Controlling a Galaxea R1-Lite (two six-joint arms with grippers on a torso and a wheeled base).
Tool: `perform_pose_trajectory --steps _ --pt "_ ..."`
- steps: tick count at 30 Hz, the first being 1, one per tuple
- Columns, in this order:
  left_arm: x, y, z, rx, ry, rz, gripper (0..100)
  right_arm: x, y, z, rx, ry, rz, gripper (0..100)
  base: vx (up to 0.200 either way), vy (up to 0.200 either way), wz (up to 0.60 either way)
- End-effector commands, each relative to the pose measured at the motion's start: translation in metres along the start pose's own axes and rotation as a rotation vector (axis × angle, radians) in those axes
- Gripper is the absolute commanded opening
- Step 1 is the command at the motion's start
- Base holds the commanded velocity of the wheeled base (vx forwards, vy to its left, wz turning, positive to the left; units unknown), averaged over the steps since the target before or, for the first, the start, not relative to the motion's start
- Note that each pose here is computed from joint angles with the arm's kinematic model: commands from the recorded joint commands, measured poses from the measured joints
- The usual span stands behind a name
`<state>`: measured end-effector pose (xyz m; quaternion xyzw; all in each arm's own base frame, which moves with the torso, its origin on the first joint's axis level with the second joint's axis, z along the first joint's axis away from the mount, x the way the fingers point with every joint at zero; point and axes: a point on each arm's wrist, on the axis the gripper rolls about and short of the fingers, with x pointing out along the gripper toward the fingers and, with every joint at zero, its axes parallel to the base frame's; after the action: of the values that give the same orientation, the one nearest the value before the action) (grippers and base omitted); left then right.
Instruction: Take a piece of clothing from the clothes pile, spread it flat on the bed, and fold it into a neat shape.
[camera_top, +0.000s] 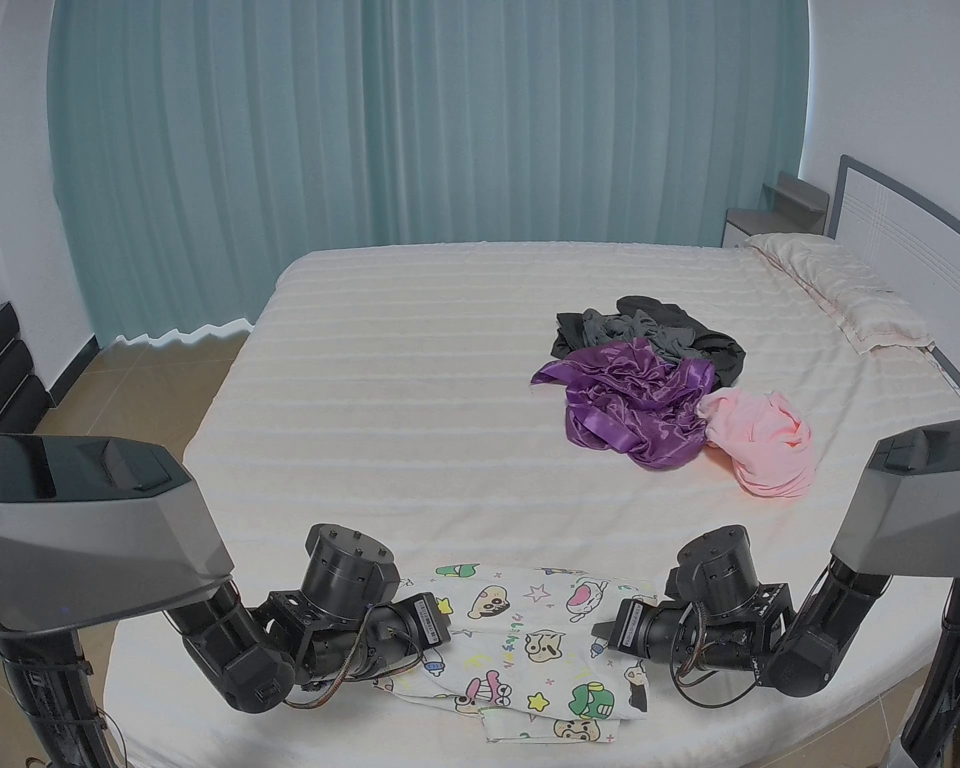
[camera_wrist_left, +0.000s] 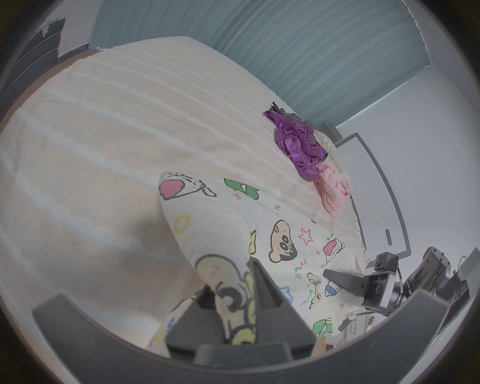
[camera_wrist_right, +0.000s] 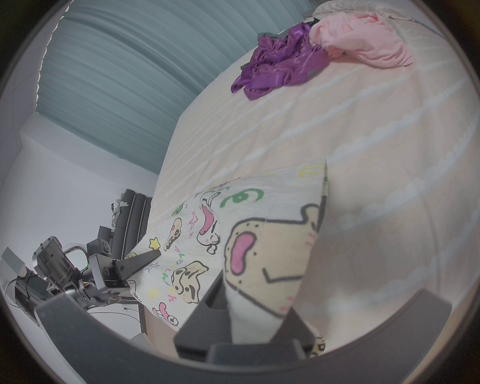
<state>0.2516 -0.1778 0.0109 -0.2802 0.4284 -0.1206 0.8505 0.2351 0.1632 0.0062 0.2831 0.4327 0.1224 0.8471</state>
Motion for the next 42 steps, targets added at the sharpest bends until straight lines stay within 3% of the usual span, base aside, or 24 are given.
perform_pose_trajectory --steps 1,19,42 --pt "0.001 0.000 0.000 -0.001 -0.001 0.001 0 -0.001 -0.001 0.003 0.006 -0.011 -0.004 0 0.000 -0.200 0.00" --pt "0.006 0.005 -0.003 -0.002 0.014 0.022 0 0.004 -0.009 0.004 -0.008 -0.010 -0.035 0 0.000 -0.200 0.00" --pt "-0.003 0.025 -0.008 0.009 0.022 0.101 0 0.009 -0.009 -0.015 -0.047 0.056 -0.038 0 0.000 0.000 0.00"
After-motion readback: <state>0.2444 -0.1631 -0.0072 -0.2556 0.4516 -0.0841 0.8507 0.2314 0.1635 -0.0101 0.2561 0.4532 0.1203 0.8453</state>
